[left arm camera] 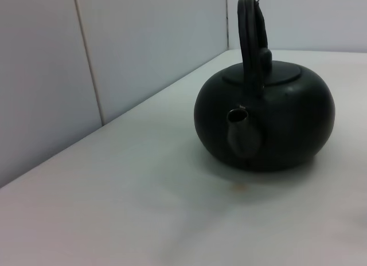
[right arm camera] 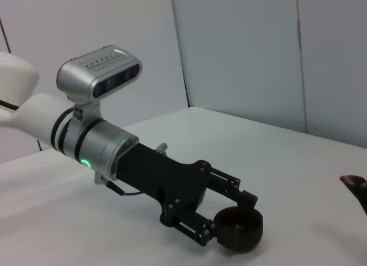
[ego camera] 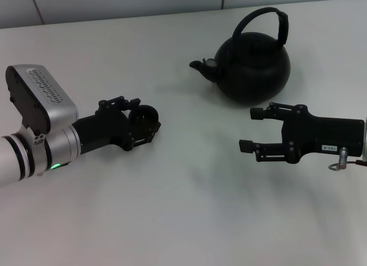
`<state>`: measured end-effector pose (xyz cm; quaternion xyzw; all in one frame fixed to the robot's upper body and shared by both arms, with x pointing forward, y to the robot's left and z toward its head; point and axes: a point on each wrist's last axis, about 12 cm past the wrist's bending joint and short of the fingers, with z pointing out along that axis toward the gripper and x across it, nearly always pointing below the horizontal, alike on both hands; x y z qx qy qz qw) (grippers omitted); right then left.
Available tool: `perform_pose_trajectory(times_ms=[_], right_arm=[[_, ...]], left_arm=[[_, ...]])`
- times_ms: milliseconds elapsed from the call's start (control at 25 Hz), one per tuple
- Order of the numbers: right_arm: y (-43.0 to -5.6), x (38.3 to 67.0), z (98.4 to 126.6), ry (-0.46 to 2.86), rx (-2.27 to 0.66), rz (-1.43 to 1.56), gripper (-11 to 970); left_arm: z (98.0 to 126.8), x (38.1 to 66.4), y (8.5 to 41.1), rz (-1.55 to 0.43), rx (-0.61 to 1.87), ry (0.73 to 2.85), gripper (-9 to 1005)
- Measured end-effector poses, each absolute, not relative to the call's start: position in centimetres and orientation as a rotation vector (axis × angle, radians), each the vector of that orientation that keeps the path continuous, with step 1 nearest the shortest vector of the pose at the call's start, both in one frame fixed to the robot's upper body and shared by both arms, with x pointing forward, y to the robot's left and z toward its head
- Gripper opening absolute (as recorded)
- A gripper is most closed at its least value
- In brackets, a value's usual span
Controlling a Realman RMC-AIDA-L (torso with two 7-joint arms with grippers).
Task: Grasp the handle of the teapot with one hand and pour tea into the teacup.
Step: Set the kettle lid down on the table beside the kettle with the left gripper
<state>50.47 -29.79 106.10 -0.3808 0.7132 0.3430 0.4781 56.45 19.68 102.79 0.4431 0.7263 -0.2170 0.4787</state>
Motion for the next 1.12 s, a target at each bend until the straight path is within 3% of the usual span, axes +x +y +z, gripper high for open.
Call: perform_pose_trajectory(times_ms=[920, 1120], right_arm=[[-29.67, 50.65, 106.22, 1.736, -0.934, 0.838, 825], [-29.68, 50.62, 106.19, 1.738, -0.935, 0.838, 825]], left_arm=[[102.30, 55.71, 19.93, -0.543, 1.082, 1.779, 705], [102.37, 55.65, 19.90, -0.552, 1.077, 1.775, 753]])
